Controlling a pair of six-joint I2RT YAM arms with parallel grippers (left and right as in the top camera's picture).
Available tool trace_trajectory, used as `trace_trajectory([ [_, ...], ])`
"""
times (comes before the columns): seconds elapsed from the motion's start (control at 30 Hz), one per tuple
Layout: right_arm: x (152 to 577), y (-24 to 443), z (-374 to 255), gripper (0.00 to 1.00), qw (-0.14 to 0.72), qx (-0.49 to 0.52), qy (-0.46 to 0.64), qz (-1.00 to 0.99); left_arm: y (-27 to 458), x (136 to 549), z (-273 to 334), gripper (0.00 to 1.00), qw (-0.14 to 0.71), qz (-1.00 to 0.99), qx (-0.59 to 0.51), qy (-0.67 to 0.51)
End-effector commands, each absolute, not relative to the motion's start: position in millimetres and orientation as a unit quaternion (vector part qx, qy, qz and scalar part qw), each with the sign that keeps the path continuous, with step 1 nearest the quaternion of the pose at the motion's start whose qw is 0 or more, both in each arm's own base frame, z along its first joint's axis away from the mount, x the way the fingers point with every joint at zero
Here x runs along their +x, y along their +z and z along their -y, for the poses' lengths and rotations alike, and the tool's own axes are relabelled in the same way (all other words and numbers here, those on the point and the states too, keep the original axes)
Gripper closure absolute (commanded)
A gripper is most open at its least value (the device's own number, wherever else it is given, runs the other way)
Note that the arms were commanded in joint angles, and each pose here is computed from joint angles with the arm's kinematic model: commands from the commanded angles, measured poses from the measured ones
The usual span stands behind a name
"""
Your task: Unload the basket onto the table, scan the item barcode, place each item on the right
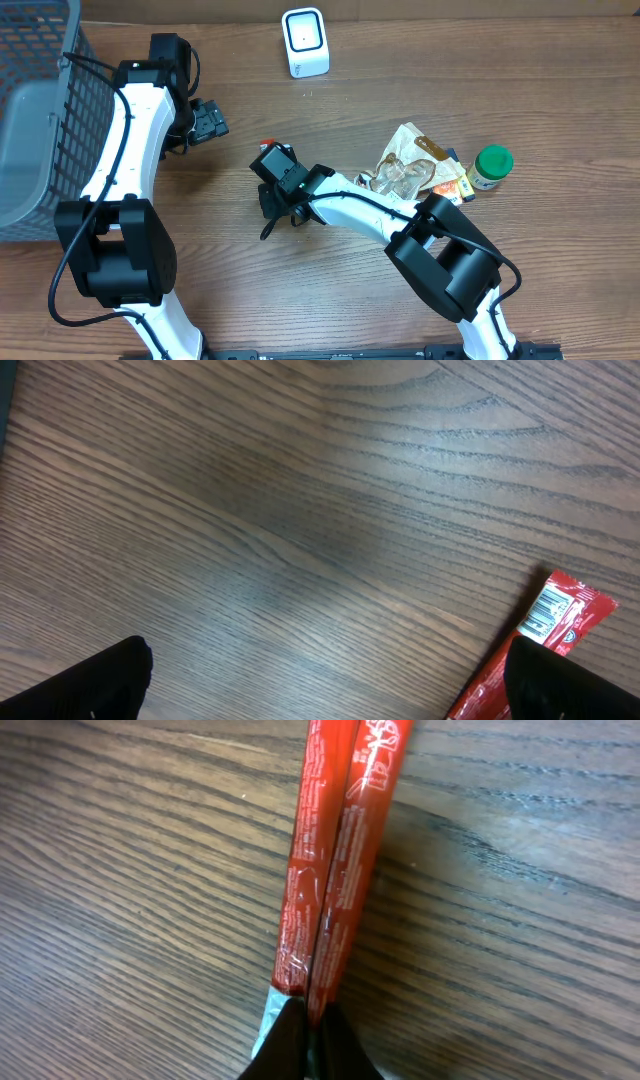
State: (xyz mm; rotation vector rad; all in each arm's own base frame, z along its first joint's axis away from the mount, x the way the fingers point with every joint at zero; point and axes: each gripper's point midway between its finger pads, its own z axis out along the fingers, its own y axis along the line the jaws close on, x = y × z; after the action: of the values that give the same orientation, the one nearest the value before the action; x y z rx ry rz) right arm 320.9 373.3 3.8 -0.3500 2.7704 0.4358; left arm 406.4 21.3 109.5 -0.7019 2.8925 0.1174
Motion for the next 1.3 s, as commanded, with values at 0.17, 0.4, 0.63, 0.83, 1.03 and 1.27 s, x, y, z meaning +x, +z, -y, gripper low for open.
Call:
trace_trajectory([
  [0.17,353.5,79.8,-319.8,0.96,0.177,-0.148,0.154,-0.961,111.0,408.3,-24.6,0.0,0.085,-0.969,-0.229,0.047],
  [0.4,368.7,140.1,-284.5,0.96,0.254,-0.206,0.11,-0.938,111.0,408.3,-24.6,0.0,0.085,-0.969,-0.229,0.047],
  [0.63,421.7,266.2,-237.7,0.97,0.36,-0.243,0.056,-0.899,111.0,408.3,-24.6,0.0,0.085,-0.969,-0.229,0.047],
  [0.83,465.7,309.2,-213.5,0.97,0.457,-0.271,-0.066,-0.845,111.0,408.3,-24.6,0.0,0.085,-0.969,-0.229,0.047],
  [1.03,503.4,300.5,-208.5,0.97,0.474,-0.309,-0.172,-0.806,111.0,408.3,-24.6,0.0,0.085,-0.969,-0.229,0.047],
  [1.27,553.5,242.3,-212.9,0.97,0.423,-0.417,-0.317,-0.739,111.0,408.3,-24.6,0.0,0.085,-0.969,-0.229,0.047],
])
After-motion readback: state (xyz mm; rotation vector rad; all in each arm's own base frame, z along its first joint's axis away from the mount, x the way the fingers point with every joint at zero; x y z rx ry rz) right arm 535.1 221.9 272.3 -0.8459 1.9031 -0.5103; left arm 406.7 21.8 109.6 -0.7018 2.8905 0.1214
